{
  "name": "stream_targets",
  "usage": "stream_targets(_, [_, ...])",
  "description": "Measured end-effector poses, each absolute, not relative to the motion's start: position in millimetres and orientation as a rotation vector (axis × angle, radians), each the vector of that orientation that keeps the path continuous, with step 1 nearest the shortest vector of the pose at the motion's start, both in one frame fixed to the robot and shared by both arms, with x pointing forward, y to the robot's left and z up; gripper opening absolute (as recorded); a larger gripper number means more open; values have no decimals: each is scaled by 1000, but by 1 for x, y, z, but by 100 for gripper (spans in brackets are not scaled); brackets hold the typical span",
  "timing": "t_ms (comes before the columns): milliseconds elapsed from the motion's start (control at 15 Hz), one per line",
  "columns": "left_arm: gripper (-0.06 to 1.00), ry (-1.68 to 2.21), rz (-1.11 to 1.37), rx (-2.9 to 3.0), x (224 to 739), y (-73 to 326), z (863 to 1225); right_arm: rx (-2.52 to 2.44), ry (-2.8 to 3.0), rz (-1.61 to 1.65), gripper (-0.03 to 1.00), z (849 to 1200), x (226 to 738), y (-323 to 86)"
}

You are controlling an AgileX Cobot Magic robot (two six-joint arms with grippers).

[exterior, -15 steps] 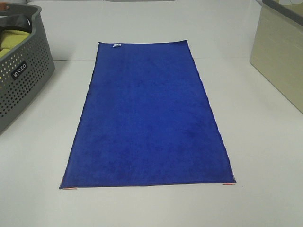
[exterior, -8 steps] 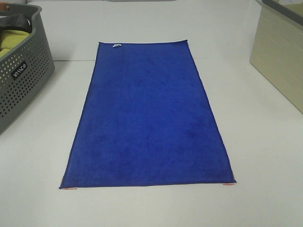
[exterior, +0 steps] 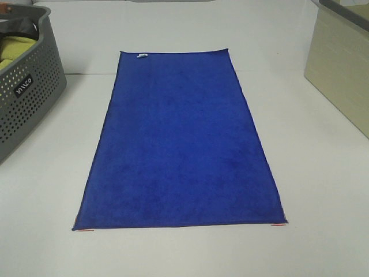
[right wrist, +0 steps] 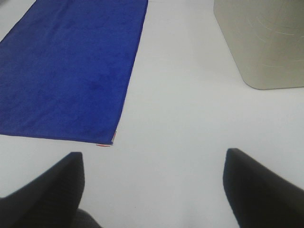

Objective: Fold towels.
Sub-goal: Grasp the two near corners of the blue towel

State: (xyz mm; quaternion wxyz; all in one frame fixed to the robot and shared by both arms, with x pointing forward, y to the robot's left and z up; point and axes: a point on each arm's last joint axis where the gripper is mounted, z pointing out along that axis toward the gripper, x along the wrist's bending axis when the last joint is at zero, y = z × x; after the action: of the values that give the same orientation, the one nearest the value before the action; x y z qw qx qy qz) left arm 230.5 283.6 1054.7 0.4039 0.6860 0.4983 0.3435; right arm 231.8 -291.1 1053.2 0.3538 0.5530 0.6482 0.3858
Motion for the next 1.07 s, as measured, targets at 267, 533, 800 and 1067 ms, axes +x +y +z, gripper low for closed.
stream_targets(267, [62, 1258, 867, 1732, 231, 284, 1055, 1430, 1676, 997, 76, 1053, 232, -291])
stream_targets(533, [62, 1258, 867, 1732, 231, 284, 1055, 1430, 1676, 997, 76, 1053, 232, -291])
stream_targets(800, [62, 1258, 867, 1732, 231, 284, 1055, 1430, 1676, 997, 76, 1053, 232, -291])
stream_targets(1067, [62, 1258, 867, 1732, 231, 284, 1055, 1430, 1676, 997, 76, 1053, 232, -291])
